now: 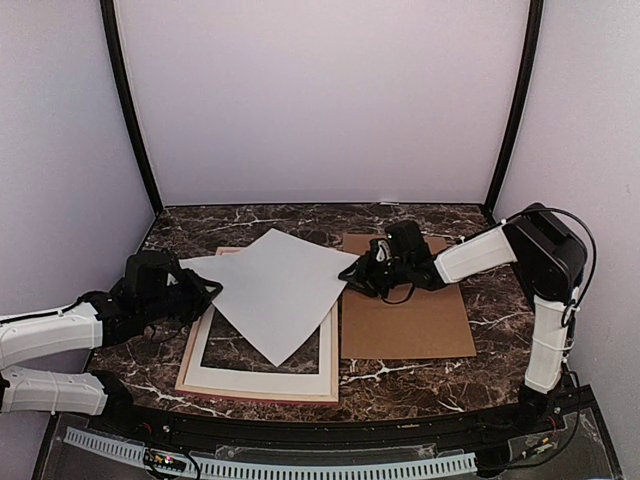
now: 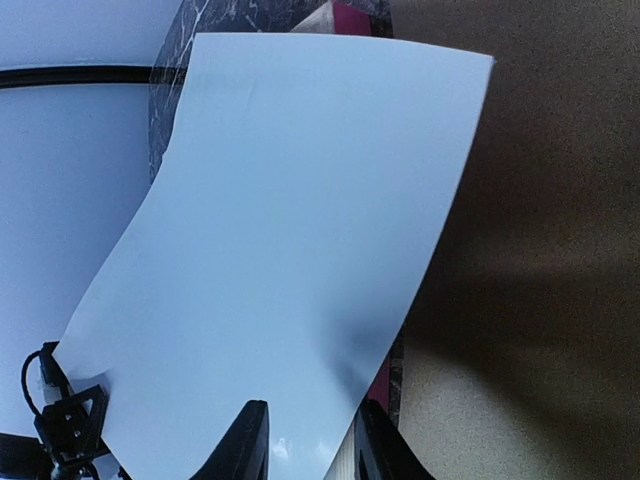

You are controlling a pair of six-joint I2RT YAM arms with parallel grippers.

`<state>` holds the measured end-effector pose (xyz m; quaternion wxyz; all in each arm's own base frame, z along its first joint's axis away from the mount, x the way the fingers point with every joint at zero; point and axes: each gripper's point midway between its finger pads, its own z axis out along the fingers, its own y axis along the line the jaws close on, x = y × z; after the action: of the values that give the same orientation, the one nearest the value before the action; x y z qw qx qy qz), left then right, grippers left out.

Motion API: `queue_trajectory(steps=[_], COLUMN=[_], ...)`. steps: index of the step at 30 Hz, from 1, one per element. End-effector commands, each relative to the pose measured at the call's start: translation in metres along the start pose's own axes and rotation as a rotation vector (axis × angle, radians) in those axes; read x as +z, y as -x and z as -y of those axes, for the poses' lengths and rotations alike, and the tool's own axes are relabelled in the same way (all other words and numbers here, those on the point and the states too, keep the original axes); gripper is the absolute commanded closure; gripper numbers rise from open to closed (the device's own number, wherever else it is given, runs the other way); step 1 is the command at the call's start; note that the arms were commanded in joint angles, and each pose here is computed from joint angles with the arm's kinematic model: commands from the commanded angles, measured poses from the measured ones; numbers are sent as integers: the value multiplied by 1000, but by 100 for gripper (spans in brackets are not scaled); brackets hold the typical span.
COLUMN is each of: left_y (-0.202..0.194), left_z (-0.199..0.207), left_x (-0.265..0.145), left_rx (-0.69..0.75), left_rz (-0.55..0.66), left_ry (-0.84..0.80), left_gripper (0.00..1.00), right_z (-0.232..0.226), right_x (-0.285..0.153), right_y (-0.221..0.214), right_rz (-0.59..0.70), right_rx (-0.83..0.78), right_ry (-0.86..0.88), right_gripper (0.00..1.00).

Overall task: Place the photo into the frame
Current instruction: Pass from the left arm to the right, then place the photo on the mat board.

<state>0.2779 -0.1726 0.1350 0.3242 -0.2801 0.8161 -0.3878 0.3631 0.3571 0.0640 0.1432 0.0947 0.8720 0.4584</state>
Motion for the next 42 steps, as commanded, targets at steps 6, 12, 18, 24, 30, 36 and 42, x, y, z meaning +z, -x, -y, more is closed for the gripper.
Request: queue_trajectory(steps=[6, 12, 18, 24, 30, 36, 42], left_y=[-17, -27, -33, -44, -55, -61, -69], left_z=[-8, -8, -5, -7, -12, -21, -40], left_x=[1, 3, 6, 9, 7, -1, -12], left_rx=[22, 29, 38, 50, 71, 110, 132], left_rz=[-66, -102, -127, -175, -228, -268, -301], left_ry=[3, 0, -7, -4, 9, 43, 102], left_gripper=[88, 88, 87, 84, 75, 59, 40], right_z=[-4, -3, 1, 8, 14, 22, 29], right_x=[2, 9, 12, 9, 9, 5, -3], right_y=[25, 32, 36, 47, 56, 63, 72], right_rz=[65, 70, 68, 77, 41, -28, -95], right_rx=[-30, -58, -64, -76, -95, -146, -191], right_ry=[37, 54, 77, 80, 73, 44, 34], right_gripper=[80, 83, 88, 100, 100, 100, 100])
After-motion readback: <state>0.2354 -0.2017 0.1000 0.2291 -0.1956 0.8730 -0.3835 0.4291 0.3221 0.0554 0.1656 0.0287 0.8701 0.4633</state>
